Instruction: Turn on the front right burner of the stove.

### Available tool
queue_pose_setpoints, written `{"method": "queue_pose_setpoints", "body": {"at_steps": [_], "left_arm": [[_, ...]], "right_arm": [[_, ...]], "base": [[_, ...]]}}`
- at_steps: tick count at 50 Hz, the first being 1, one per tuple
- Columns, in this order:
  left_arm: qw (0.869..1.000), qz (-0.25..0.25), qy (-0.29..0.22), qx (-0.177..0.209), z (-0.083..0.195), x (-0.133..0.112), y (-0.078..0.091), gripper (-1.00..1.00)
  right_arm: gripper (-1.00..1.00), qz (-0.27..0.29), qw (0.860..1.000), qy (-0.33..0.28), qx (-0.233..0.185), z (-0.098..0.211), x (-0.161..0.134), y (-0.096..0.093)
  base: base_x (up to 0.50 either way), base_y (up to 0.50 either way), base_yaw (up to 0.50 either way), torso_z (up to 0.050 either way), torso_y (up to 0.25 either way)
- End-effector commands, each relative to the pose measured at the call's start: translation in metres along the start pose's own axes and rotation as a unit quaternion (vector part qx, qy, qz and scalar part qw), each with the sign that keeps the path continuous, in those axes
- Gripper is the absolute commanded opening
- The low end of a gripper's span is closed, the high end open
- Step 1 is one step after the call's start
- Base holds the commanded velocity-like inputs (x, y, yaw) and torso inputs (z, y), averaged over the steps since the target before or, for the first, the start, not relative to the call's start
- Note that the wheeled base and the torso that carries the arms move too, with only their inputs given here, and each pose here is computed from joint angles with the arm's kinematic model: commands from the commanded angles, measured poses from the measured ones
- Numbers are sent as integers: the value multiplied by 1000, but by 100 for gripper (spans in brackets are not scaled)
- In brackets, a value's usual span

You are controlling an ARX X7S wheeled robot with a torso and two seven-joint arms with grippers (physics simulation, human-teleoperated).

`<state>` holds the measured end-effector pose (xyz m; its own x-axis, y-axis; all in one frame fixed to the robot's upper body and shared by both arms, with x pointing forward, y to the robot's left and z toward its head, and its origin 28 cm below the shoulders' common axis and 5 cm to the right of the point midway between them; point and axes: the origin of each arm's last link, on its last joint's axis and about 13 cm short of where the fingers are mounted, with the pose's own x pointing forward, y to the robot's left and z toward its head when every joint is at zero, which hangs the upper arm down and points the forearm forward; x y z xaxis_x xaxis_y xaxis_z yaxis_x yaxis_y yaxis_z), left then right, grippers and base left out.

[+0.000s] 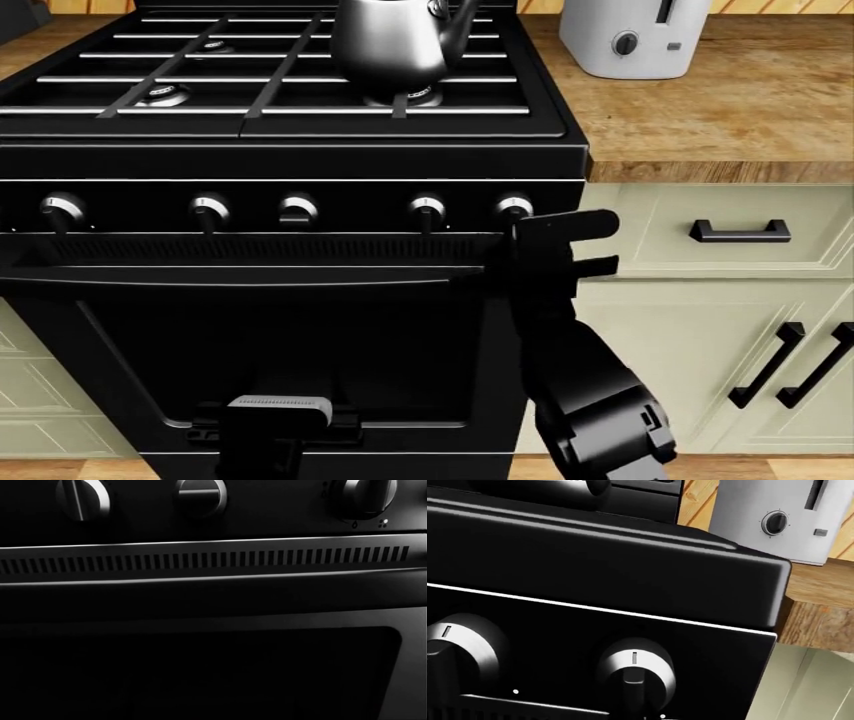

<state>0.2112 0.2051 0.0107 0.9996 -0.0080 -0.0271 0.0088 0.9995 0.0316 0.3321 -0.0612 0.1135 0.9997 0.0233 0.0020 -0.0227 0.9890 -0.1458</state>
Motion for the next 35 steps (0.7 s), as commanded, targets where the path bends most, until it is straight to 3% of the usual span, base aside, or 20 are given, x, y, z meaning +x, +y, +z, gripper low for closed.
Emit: {"method": "queue_pose_setpoints", "body": {"at_steps": [1,6,8,10,19,23,28,35], "left_arm": [[1000,0,0,1,0,0,0,100],[1000,0,0,2,0,0,0,100],[1000,0,1,3,0,0,0,100],[1000,0,1,3,0,1,0,100],[1000,0,1,3,0,0,0,100],[1000,0,1,3,0,0,0,100],[1000,0,1,3,0,0,0,100],[1000,1,1,4,0,0,0,100]], "right_arm": [[-100,44,983,-39,-174,-7,-5,5],[-100,55,950,-67,-301,-12,-6,4],[-100,57,925,-86,-367,-13,-4,3],[-100,48,890,-110,-440,-12,-2,2],[-100,20,794,-141,-591,-8,3,-3],[-100,16,784,-144,-603,-6,4,-4],[-100,19,801,-136,-582,-7,1,-4],[-100,36,796,-118,-592,-14,-3,-5]], "base": [[0,0,0,0,0],[0,0,0,0,0],[0,0,0,0,0],[0,0,0,0,0],[0,0,0,0,0],[0,0,0,0,0],[0,0,0,0,0],[0,0,0,0,0]]}}
